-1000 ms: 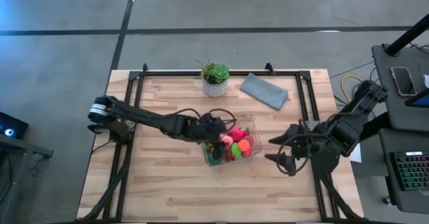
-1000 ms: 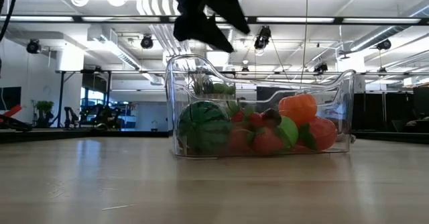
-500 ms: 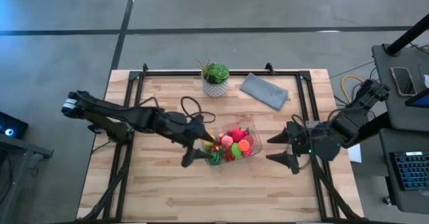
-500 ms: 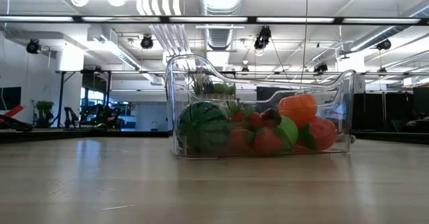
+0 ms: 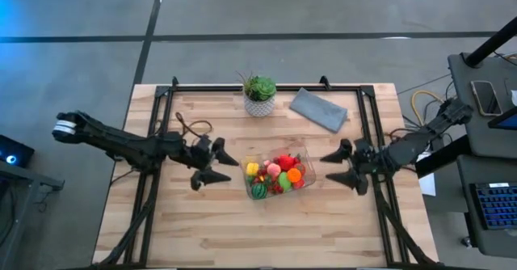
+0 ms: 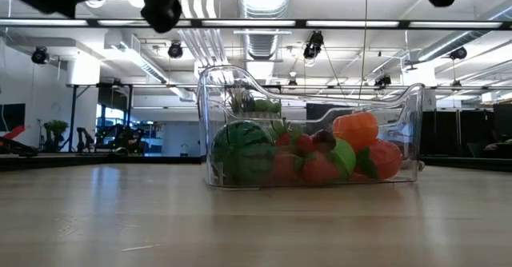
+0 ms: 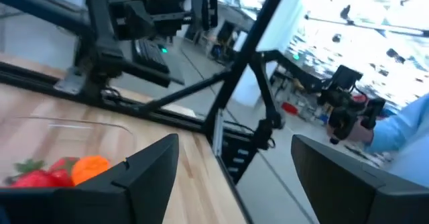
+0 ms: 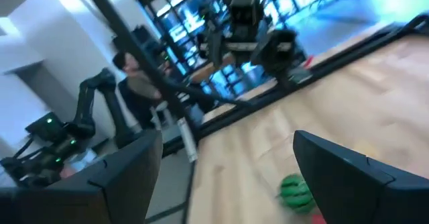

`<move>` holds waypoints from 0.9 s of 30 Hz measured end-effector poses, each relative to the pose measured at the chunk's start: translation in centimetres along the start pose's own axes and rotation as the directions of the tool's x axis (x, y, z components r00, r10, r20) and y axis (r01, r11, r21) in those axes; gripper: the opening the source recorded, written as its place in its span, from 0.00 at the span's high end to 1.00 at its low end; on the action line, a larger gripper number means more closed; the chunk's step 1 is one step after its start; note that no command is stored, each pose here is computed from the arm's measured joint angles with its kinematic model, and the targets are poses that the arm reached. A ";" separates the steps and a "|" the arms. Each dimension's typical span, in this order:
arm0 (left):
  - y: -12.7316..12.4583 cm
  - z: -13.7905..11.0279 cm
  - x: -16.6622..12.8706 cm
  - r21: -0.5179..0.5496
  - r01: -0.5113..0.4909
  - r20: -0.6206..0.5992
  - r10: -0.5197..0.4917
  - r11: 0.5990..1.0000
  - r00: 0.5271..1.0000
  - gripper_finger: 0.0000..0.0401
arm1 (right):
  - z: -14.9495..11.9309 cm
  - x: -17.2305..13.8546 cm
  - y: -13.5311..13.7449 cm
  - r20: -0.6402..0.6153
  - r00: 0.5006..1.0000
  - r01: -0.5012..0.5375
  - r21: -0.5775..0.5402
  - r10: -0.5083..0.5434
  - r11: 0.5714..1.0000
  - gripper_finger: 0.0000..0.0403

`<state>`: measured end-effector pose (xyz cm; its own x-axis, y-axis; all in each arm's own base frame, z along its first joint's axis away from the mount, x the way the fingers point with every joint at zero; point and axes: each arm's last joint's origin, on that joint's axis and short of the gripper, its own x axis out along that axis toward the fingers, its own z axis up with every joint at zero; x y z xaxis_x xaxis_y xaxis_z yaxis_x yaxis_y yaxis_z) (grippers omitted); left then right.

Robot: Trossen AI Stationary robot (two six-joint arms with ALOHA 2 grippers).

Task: Pick and placing Produce into tupperware
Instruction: Return to Home Position

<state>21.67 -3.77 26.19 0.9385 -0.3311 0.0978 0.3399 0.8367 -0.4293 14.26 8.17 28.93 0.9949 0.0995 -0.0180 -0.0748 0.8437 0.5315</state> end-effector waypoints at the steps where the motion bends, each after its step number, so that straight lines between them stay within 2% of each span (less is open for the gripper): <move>1: 0.2 -0.2 -0.6 0.002 -0.006 0.011 0.006 1.000 1.000 0.32 | 0.2 -0.4 -0.5 0.018 1.000 0.004 -0.014 -0.004 1.000 0.19; 8: 1.1 -1.1 -5.0 0.016 -0.055 0.073 0.054 0.998 0.996 0.32 | 1.6 -3.8 -2.8 0.156 0.988 0.004 -0.078 0.009 0.997 0.19; 16: 1.3 -2.3 -9.6 0.004 -0.113 0.121 0.111 0.994 0.986 0.32 | 0.8 -6.8 -5.0 0.226 0.974 -0.015 -0.090 0.035 0.996 0.19; 22: 1.6 -3.6 -11.8 -0.038 -0.299 0.043 0.301 0.953 0.953 0.32 | -1.0 -7.4 -6.5 0.249 0.968 -0.009 -0.136 0.043 0.991 0.19; 27: 1.6 -4.3 -13.4 -0.041 -0.388 0.019 0.388 0.921 0.921 0.32 | -2.8 -7.2 -7.5 0.243 0.969 0.006 -0.163 0.035 0.987 0.19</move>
<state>9.36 0.15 20.27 0.9978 0.0283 -0.0596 -0.0531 0.8811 -0.4699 7.44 2.56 22.69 0.9784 -0.0025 0.2069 -0.0793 0.9190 0.3861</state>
